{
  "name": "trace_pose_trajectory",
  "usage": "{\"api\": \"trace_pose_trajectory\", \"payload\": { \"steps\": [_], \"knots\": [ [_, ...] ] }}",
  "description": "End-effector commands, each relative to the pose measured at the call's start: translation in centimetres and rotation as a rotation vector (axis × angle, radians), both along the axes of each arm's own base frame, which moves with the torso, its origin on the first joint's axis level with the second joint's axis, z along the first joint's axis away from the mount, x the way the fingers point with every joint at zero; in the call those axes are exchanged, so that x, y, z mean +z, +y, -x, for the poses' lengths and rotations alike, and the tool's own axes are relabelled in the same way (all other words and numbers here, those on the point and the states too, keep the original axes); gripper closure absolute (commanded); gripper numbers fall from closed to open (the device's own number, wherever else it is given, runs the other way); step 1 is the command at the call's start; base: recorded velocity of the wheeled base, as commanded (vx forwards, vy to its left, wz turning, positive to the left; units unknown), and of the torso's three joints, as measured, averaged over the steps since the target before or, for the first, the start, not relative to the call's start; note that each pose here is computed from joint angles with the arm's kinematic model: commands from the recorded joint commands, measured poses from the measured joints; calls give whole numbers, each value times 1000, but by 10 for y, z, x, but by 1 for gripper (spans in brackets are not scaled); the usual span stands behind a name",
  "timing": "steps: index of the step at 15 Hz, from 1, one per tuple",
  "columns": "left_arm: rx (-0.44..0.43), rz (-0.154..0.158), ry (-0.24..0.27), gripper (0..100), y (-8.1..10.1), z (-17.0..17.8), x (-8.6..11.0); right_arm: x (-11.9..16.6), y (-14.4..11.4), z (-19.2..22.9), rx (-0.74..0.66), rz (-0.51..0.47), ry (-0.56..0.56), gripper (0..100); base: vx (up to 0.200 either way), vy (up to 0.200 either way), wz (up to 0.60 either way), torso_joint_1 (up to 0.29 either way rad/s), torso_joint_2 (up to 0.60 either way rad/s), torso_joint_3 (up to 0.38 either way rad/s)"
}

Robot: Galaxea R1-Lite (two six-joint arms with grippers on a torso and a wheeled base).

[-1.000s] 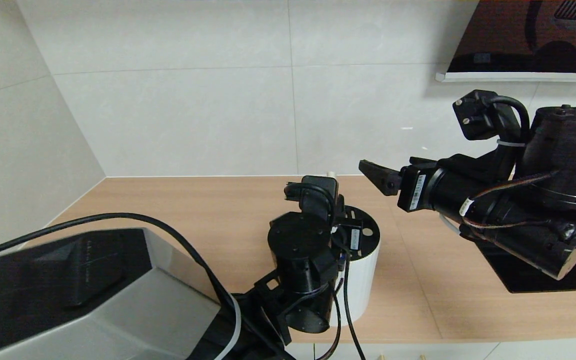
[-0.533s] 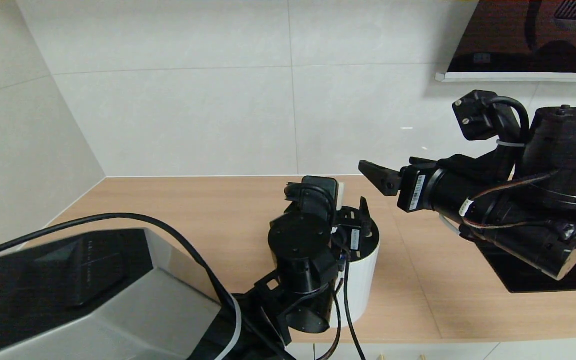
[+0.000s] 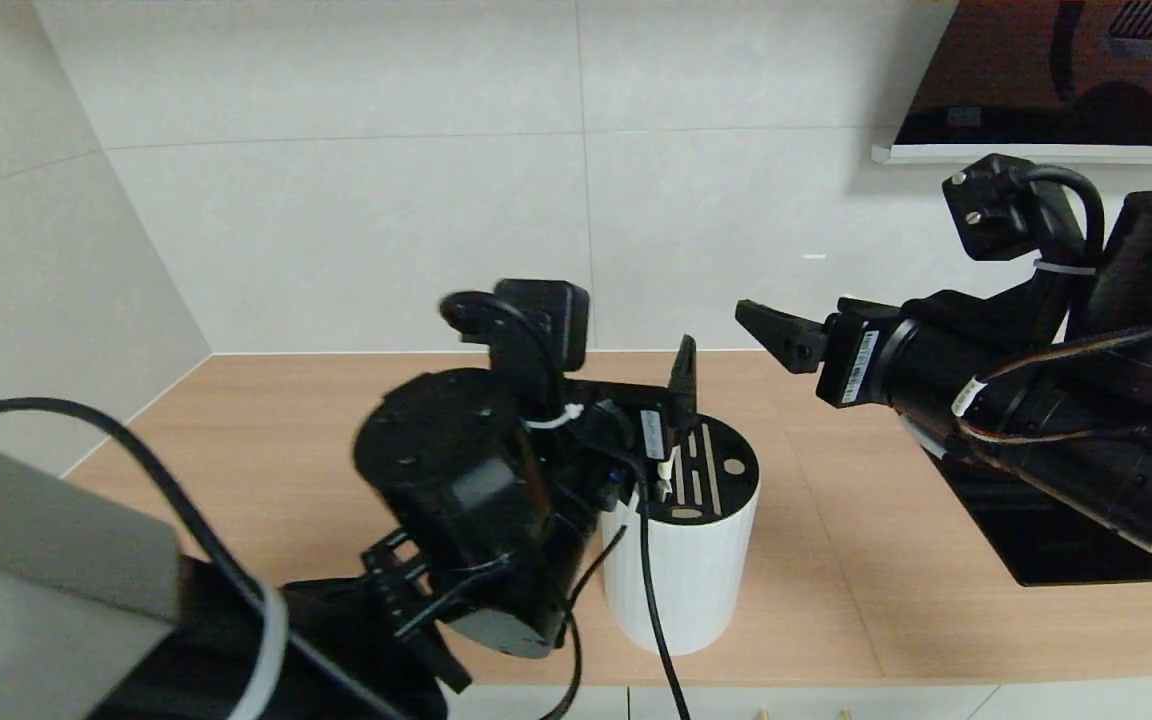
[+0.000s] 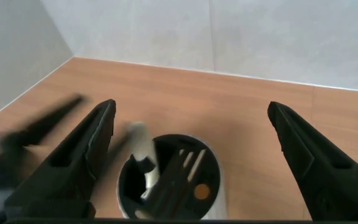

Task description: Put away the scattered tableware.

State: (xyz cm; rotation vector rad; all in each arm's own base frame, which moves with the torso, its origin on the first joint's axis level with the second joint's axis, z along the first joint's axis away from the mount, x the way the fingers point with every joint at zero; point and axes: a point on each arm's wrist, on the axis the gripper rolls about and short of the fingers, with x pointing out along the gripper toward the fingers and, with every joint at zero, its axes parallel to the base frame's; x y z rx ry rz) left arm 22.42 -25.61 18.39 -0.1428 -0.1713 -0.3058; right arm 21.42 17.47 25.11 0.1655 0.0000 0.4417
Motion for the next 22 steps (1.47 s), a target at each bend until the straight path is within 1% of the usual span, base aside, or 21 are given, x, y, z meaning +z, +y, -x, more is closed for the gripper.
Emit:
{"api": "trace_pose_trajectory", "payload": {
  "steps": [1, 2, 3, 4, 5, 6, 7, 8, 9, 10, 11, 12, 14, 16, 17, 18, 19, 20, 21, 22],
  "knots": [
    [29, 87, -121, 0, 71, 20, 61, 10, -15, 8, -33, -26, -30, 0, 0, 0, 0, 0, 0, 0],
    [73, 106, -153, 0, 91, 19, 72, 13, -24, 9, -60, -32, -40, 0, 0, 0, 0, 0, 0, 0],
    [156, 118, -181, 0, 120, 20, 80, 18, -36, 12, -93, -46, -59, 0, 0, 0, 0, 0, 0, 0],
    [237, 112, -187, 0, 146, 24, 79, 20, -45, 16, -115, -44, -69, 0, 0, 0, 0, 0, 0, 0],
    [295, 100, -183, 0, 166, 33, 74, 16, -56, 19, -153, -13, -72, 0, 0, 0, 0, 0, 0, 0],
    [349, 92, -183, 0, 186, 48, 69, 3, -73, 32, -186, 54, -68, 0, 0, 0, 0, 0, 0, 0],
    [386, 84, -180, 0, 199, 61, 67, -4, -83, 47, -194, 96, -75, 0, 0, 0, 0, 0, 0, 0],
    [392, 82, -177, 0, 203, 67, 67, -5, -88, 52, -206, 94, -78, 0, 0, 0, 0, 0, 0, 0],
    [392, 77, -172, 0, 213, 93, 69, -8, -105, 67, -248, 85, -96, 0, 0, 0, 0, 0, 0, 0],
    [394, 61, -148, 0, 226, 123, 70, -3, -121, 83, -300, 55, -141, 0, 0, 0, 0, 0, 0, 0],
    [390, 54, -137, 0, 235, 146, 70, -3, -132, 94, -344, 46, -163, 0, 0, 0, 0, 0, 0, 0],
    [397, 39, -118, 0, 245, 170, 69, -4, -144, 107, -395, 41, -188, 0, 0, 0, 0, 0, 0, 0],
    [456, 23, -101, 0, 262, 211, 64, -2, -159, 141, -435, 20, -232, 0, 0, 0, 0, 0, 0, 0],
    [508, 19, -118, 0, 272, 248, 60, -5, -174, 189, -439, 25, -254, 0, 0, 0, 0, 0, 0, 0],
    [522, 7, -136, 0, 273, 262, 57, -9, -179, 209, -447, 32, -256, 0, 0, 0, 0, 0, 0, 0],
    [536, -20, -163, 0, 275, 277, 53, -15, -184, 227, -471, 36, -254, 0, 0, 0, 0, 0, 0, 0],
    [564, -29, -185, 0, 275, 288, 48, -21, -187, 242, -504, 40, -265, 0, 0, 0, 0, 0, 0, 0],
    [593, -28, -204, 0, 274, 298, 45, -26, -188, 254, -528, 48, -287, 0, 0, 0, 0, 0, 0, 0],
    [600, -26, -212, 0, 274, 302, 43, -29, -189, 260, -538, 53, -303, 0, 0, 0, 0, 0, 0, 0],
    [606, -21, -235, 0, 274, 311, 38, -39, -190, 277, -568, 91, -342, 0, 0, 0, 0, 0, 0, 0]
  ]
}}
